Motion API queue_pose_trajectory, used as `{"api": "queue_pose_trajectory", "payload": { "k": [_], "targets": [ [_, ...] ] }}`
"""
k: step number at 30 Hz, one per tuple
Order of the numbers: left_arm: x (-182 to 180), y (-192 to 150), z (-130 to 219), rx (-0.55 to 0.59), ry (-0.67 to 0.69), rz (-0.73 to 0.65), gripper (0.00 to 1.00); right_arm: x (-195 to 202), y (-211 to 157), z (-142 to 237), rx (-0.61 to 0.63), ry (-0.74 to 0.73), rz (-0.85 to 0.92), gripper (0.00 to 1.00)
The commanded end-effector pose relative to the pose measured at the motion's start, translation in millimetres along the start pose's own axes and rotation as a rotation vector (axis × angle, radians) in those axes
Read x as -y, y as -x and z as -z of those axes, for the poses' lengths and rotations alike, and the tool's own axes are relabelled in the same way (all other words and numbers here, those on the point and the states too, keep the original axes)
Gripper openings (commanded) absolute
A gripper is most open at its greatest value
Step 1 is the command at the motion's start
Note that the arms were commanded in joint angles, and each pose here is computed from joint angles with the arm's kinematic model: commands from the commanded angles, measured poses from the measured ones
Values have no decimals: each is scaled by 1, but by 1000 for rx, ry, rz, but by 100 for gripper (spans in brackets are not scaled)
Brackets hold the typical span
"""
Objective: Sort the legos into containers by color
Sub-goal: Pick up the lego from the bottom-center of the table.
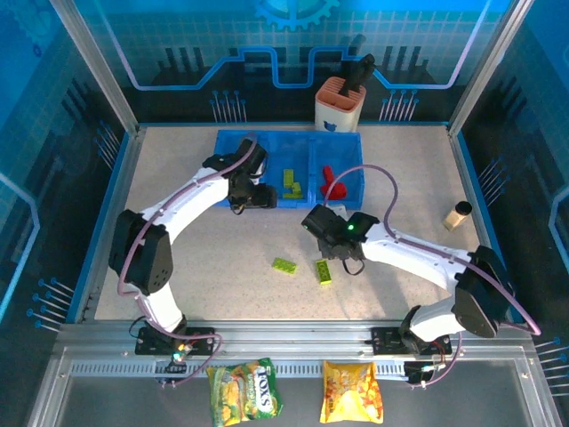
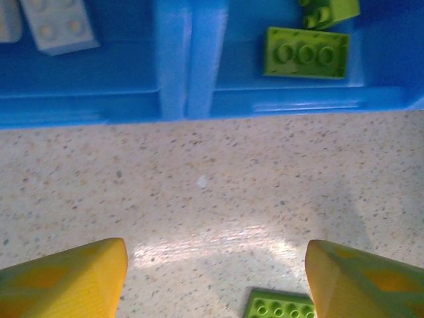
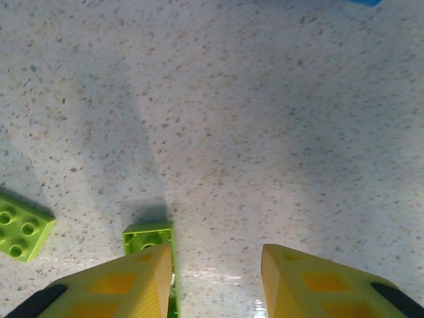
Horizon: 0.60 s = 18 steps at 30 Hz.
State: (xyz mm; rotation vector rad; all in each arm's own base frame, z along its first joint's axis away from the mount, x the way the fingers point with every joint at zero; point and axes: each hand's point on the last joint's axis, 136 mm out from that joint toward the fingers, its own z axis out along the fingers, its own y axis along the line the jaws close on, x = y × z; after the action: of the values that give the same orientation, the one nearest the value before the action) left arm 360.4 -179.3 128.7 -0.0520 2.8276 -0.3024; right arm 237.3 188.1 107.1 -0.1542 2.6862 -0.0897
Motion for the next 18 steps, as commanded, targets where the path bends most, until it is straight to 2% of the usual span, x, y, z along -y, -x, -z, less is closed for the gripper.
{"api": "queue_pose_trajectory", "payload": {
  "k": [1,18],
  "targets": [
    [-10,-2,10,27,-9,20,72,-21,1,-5,-3,36,-26,41],
    [-34,-26,3,-3,32,32,73,-44,-43,-58,-103,20,9,41]
  ]
}}
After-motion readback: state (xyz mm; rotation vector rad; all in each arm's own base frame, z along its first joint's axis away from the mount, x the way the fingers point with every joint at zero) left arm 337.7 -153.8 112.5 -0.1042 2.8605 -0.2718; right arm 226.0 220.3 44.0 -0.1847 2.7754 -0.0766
